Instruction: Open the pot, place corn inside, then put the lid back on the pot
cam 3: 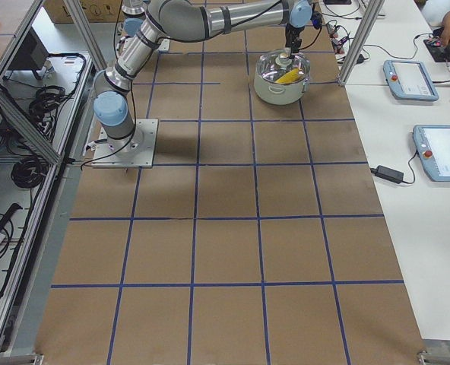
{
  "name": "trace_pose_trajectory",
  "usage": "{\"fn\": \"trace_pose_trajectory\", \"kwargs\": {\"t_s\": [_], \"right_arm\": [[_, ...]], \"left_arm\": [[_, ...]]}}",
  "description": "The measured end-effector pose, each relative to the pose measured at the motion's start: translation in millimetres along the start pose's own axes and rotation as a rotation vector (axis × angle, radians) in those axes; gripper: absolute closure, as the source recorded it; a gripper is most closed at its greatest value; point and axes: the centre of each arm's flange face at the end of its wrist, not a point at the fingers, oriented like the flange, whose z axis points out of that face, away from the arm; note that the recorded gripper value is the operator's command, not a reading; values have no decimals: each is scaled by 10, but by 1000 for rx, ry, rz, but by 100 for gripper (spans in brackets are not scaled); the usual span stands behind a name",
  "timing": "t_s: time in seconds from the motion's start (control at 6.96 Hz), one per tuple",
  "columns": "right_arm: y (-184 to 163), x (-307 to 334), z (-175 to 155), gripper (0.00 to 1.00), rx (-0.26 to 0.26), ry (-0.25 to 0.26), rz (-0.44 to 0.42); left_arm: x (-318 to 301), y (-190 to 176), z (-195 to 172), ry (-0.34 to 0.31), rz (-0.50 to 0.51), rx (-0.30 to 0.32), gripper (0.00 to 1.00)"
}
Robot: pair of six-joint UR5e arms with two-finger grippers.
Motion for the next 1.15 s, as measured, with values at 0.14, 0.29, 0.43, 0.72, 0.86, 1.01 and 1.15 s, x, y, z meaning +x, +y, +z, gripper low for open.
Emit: {"fn": "trace_pose_trajectory", "kwargs": {"t_s": [0.14, 0.29, 0.43, 0.72, 0.86, 1.01, 1.15], "right_arm": [[-7, 7, -4, 9, 3, -1, -2], [-21, 20, -26, 6, 11, -4, -6], [-55, 83, -103, 1, 29, -7, -5], [-197, 490, -384, 0, 71, -16, 17], [-220, 760, -509, 0, 69, -15, 30], [-142, 1065, -648, 0, 30, -6, 56], [10, 1386, -750, 0, -27, 20, 87]], "left_arm": [[0, 1, 1, 0, 0, 0, 0], [1, 7, 4, 0, 0, -1, 0], [2, 13, 9, 1, 0, -2, 0], [3, 19, 12, 1, 0, -2, 0], [3, 20, 13, 1, 0, -2, 0], [1, 20, 13, 1, 0, -2, 0], [-3, 20, 13, 1, -1, -2, 0]]}}
